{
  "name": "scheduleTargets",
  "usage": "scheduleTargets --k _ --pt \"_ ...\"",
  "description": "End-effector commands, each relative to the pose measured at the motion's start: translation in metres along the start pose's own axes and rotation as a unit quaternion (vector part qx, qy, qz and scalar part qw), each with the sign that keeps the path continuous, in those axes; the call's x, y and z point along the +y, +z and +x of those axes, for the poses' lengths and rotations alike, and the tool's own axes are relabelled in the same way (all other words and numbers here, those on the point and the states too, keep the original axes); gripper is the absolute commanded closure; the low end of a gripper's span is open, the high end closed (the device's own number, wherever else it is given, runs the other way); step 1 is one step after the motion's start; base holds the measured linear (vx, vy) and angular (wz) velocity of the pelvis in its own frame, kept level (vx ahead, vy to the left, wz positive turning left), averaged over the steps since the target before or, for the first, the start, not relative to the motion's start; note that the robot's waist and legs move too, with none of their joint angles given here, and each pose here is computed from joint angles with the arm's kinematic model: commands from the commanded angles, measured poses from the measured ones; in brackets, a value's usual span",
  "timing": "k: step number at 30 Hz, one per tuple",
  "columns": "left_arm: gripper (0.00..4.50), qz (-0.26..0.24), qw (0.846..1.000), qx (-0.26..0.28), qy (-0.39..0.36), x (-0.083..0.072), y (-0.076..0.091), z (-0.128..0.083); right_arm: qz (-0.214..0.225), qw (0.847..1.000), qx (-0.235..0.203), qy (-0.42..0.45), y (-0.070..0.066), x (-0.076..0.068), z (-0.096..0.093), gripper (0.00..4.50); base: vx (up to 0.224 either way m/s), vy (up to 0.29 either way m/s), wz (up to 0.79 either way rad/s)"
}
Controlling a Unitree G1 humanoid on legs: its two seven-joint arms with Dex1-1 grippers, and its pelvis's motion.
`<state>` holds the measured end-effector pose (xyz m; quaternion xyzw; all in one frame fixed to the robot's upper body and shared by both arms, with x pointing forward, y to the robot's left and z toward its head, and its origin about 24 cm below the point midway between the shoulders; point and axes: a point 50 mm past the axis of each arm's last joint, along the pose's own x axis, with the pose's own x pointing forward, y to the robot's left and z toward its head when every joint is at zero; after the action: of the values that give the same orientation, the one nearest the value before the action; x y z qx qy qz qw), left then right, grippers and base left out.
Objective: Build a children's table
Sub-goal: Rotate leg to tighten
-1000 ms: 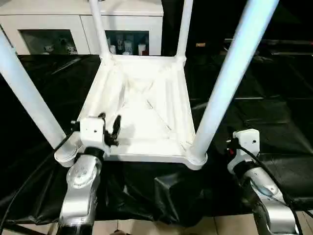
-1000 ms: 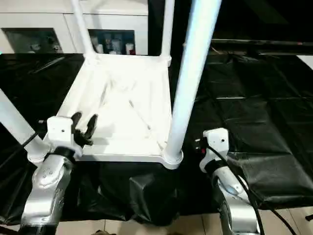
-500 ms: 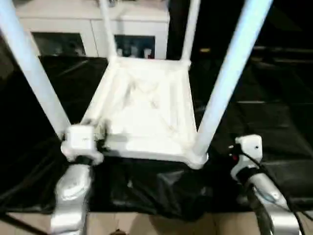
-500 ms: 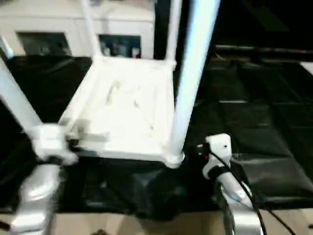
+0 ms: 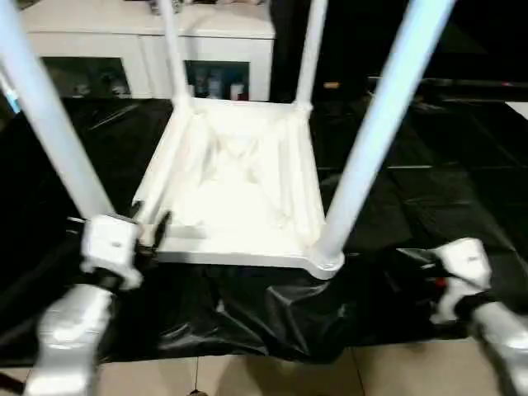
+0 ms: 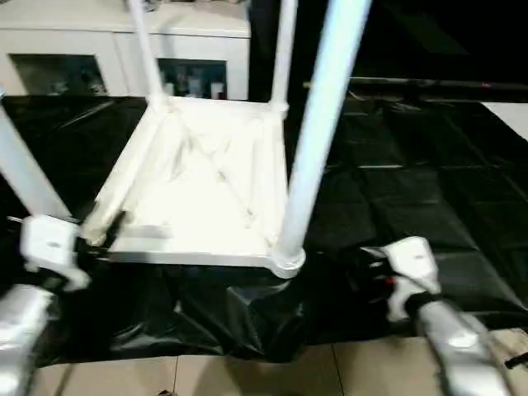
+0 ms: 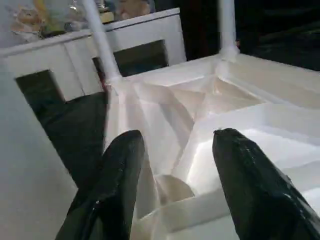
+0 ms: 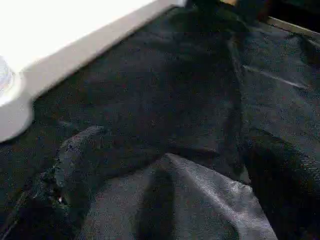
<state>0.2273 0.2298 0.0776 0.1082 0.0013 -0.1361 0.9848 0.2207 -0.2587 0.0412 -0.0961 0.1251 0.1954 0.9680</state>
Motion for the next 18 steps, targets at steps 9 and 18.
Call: scheduleTargets --k 9,18 --pt "1.1 -0.159 0.957 0.113 -0.214 -0.017 -0.013 -0.05 0.055 0.971 -0.018 0.231 0.016 0.036 -0.017 0.0 0.0 0.0 0.0" --pt "0.27 -0.166 0.969 0.177 -0.035 0.025 -0.055 -0.08 0.068 0.944 -0.033 0.322 0.022 0.065 0.001 0.0 0.0 0.0 0.0"
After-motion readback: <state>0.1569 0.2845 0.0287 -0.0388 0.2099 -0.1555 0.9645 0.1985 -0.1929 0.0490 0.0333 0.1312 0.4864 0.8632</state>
